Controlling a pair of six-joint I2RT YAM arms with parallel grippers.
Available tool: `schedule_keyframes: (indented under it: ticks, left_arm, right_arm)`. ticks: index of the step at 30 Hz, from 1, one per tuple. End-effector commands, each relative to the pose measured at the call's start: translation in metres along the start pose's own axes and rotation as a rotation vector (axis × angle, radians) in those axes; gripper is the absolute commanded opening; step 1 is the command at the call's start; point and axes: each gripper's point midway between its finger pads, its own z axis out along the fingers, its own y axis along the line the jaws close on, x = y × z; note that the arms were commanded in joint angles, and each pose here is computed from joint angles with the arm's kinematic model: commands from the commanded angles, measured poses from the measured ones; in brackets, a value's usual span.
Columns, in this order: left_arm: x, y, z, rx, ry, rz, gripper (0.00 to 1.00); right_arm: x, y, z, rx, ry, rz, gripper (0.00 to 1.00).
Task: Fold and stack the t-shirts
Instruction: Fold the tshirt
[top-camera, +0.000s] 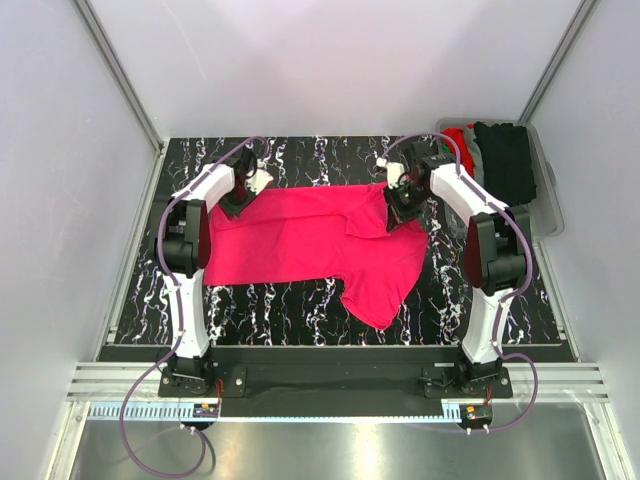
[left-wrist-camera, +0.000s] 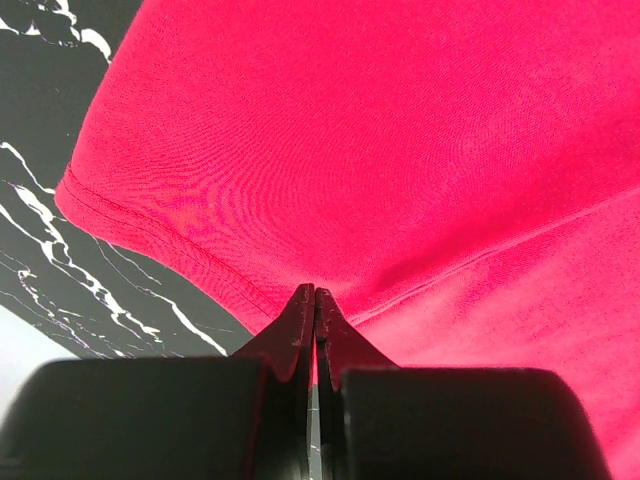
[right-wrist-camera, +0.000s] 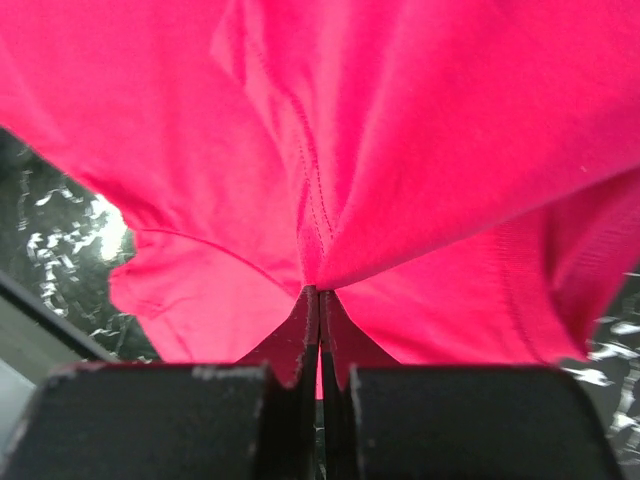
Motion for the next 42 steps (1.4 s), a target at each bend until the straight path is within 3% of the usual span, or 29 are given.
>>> schedule_keyframes:
  ticks: [1, 9, 13, 14, 17, 22, 29, 42]
  left_arm:
    - [-0.008, 0.010, -0.020, -0.043, -0.045, -0.015, 0.00]
    - [-0.004, 0.011, -0.021, -0.051, -0.036, -0.008, 0.00]
    - [-0.003, 0.019, -0.022, -0.070, -0.034, -0.008, 0.00]
    - [-0.004, 0.026, -0.025, -0.083, -0.042, -0.018, 0.00]
    - [-0.008, 0.041, -0.027, -0.110, -0.053, -0.034, 0.00]
    - [-0.013, 0.053, -0.026, -0.139, -0.056, -0.050, 0.00]
    - [-0.017, 0.059, -0.006, -0.154, -0.021, -0.044, 0.00]
    - [-0.005, 0.069, 0.028, -0.188, 0.075, -0.026, 0.01]
  right_arm:
    - [-0.008, 0.024, -0.011, -0.052, -0.034, 0.003, 0.00]
    - [-0.011, 0.023, -0.013, -0.028, -0.038, -0.009, 0.04]
    - [-0.024, 0.028, -0.037, -0.008, -0.087, -0.045, 0.21]
    - [-0.038, 0.026, -0.053, 0.025, -0.139, -0.068, 0.30]
    - [-0.074, 0.007, -0.080, 0.109, -0.254, -0.073, 0.40]
    - [-0.101, -0.047, -0.062, 0.204, -0.279, -0.045, 0.41]
    - [-0.117, -0.105, 0.000, 0.263, -0.218, -0.037, 0.39]
    - [-0.108, -0.136, 0.036, 0.323, -0.156, -0.052, 0.38]
